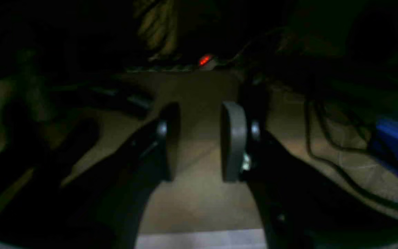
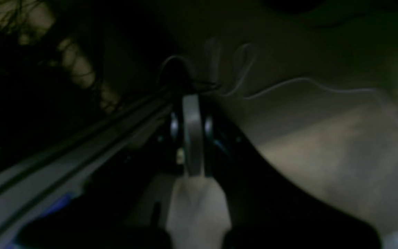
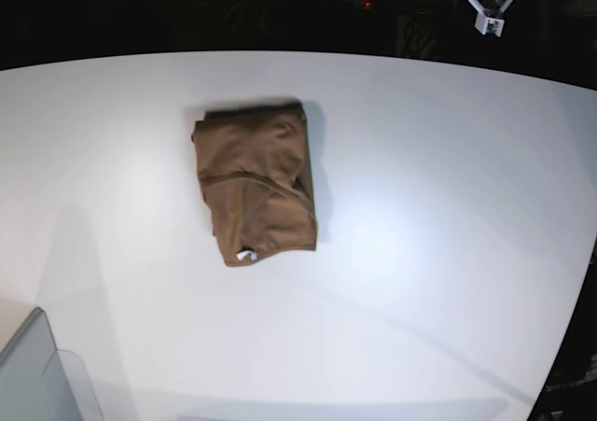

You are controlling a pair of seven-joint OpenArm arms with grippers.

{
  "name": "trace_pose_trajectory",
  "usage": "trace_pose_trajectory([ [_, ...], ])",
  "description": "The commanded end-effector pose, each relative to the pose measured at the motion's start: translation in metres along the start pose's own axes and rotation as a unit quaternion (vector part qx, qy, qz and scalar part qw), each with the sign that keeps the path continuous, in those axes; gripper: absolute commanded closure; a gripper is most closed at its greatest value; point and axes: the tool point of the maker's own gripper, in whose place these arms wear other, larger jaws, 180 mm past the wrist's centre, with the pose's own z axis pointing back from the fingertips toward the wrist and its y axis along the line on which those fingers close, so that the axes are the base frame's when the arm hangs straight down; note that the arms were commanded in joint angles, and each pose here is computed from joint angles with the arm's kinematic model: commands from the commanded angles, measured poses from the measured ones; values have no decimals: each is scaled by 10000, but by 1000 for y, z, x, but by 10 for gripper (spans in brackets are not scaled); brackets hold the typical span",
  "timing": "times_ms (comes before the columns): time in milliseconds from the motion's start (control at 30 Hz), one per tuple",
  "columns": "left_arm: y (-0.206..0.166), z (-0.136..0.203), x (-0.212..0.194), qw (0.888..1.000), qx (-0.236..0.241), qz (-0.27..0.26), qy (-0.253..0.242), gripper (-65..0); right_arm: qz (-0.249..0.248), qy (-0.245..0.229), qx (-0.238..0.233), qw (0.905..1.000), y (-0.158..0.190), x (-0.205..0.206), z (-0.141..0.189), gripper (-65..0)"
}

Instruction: Layout the t-shirt on the table in an organized manner, then fold the t-shirt properly

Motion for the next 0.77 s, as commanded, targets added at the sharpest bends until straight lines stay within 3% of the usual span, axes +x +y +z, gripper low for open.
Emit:
trace_pose_trajectory([
  [0, -6, -12, -4, 9998, -160, 96, -35, -191, 136, -141, 159, 9997, 10, 10, -7, 0],
  [133, -27, -70, -27, 9954, -662, 665, 213, -190, -120, -374, 232, 9990, 29, -2, -32, 0],
  [233, -40, -95, -42, 9879, -773, 1294, 353, -189, -359, -413, -394, 9977, 17, -28, -47, 0],
  [300, -33, -103, -38, 9856, -453, 1622, 136, -189, -192, -464, -851, 9951, 6, -38, -51, 0],
  [367, -17, -108, -31, 9888, 155, 1480, -142, -189, 128, -590, -1195, 9910, 6, -45, -52, 0],
  [433, -5, -110, -29, 9934, 628, 955, -135, -161, 645, -728, -1507, 9838, 6, -43, -52, 0],
  [533, -2, -115, -33, 9919, 1063, 657, 204, 0, 1418, -620, -1938, 9687, -1, -40, -50, 0],
  [633, -20, -120, -38, 9923, 993, 650, 345, -14, 1868, -567, -2029, 9596, 5, -41, -51, 0],
  [733, -39, -126, -39, 9934, 848, 680, 378, -3, 2002, -614, -1985, 9575, 14, -35, -57, 0],
])
